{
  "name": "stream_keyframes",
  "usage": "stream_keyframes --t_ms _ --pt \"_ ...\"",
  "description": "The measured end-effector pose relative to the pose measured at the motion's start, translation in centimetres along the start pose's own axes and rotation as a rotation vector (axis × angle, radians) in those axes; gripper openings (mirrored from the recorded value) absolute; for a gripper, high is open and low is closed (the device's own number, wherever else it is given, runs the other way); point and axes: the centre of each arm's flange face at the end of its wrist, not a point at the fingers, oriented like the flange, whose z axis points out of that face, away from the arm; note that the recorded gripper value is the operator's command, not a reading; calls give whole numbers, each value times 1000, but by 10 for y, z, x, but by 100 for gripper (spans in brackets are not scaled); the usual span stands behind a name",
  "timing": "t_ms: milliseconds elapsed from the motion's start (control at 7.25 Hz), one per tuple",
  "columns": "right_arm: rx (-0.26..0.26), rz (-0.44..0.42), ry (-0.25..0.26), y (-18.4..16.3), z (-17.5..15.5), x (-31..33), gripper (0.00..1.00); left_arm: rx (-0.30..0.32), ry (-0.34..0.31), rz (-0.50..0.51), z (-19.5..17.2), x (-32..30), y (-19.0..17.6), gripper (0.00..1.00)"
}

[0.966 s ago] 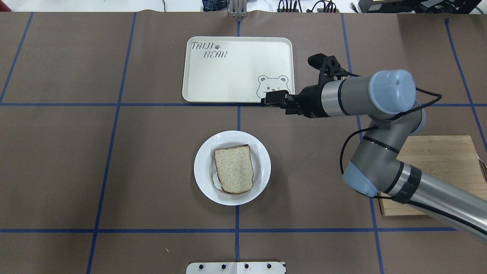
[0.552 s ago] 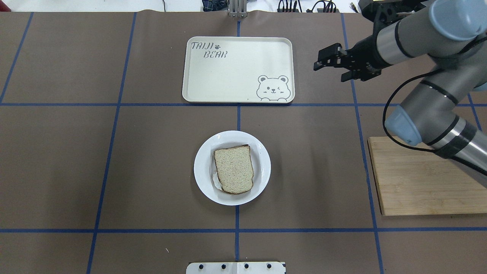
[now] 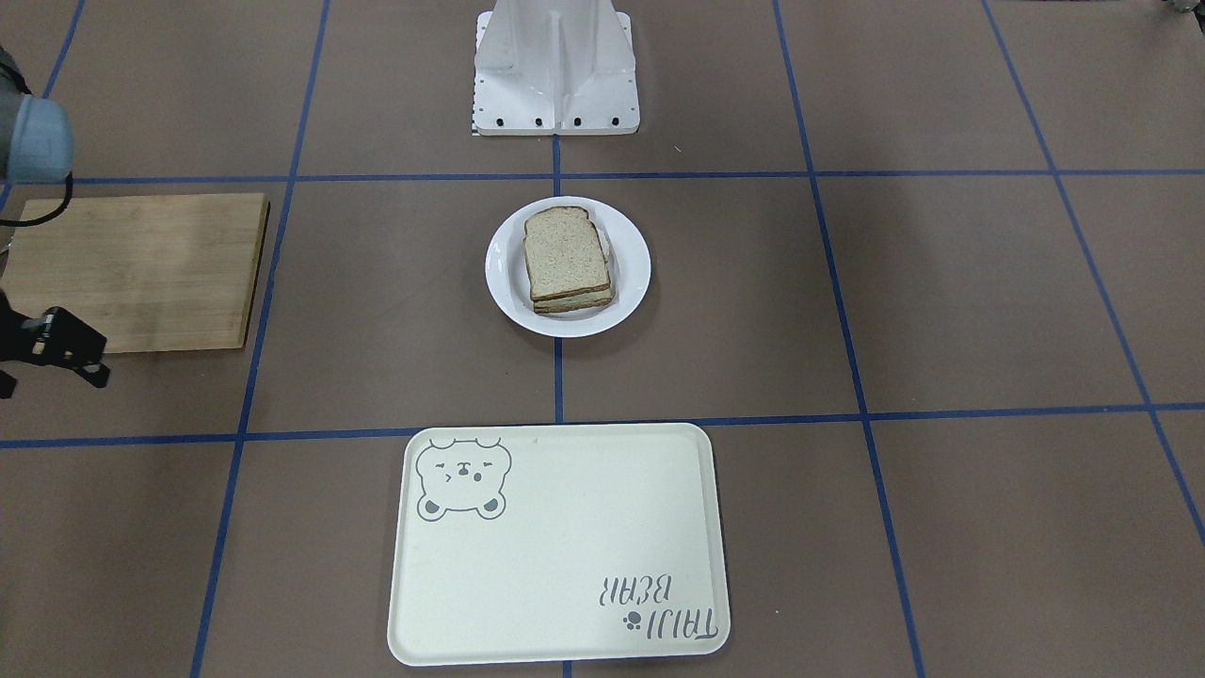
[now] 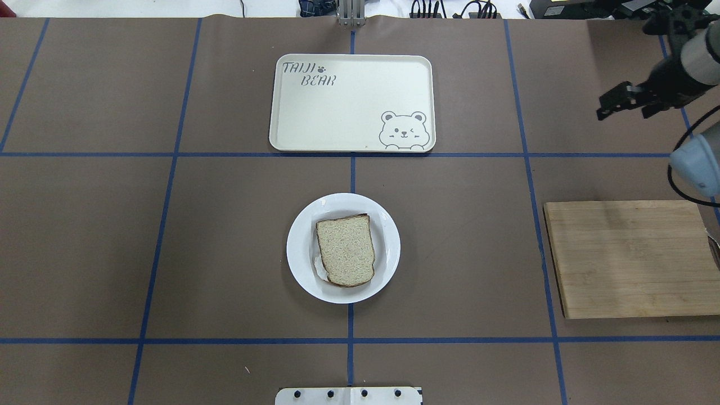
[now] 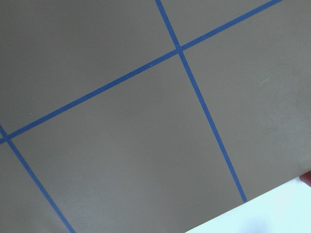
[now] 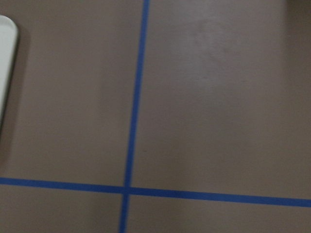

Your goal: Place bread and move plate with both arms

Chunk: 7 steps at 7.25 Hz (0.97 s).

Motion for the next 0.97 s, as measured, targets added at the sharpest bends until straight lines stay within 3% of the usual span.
stream_keyframes --t_ms 138,276,552,828,966 --pt "-38 -43 19 25 -1 63 100 15 37 0 -3 10 -5 99" --pt "-70 -53 -3 60 -6 126 100 35 114 -14 -2 30 -17 99" --pt "-95 -63 -27 137 -15 220 100 69 276 -140 6 76 -36 99" --pt "-96 -70 35 185 -21 262 100 72 415 -276 38 135 -39 99" --pt "-93 -70 54 192 -25 268 100 61 494 -328 56 168 -35 98"
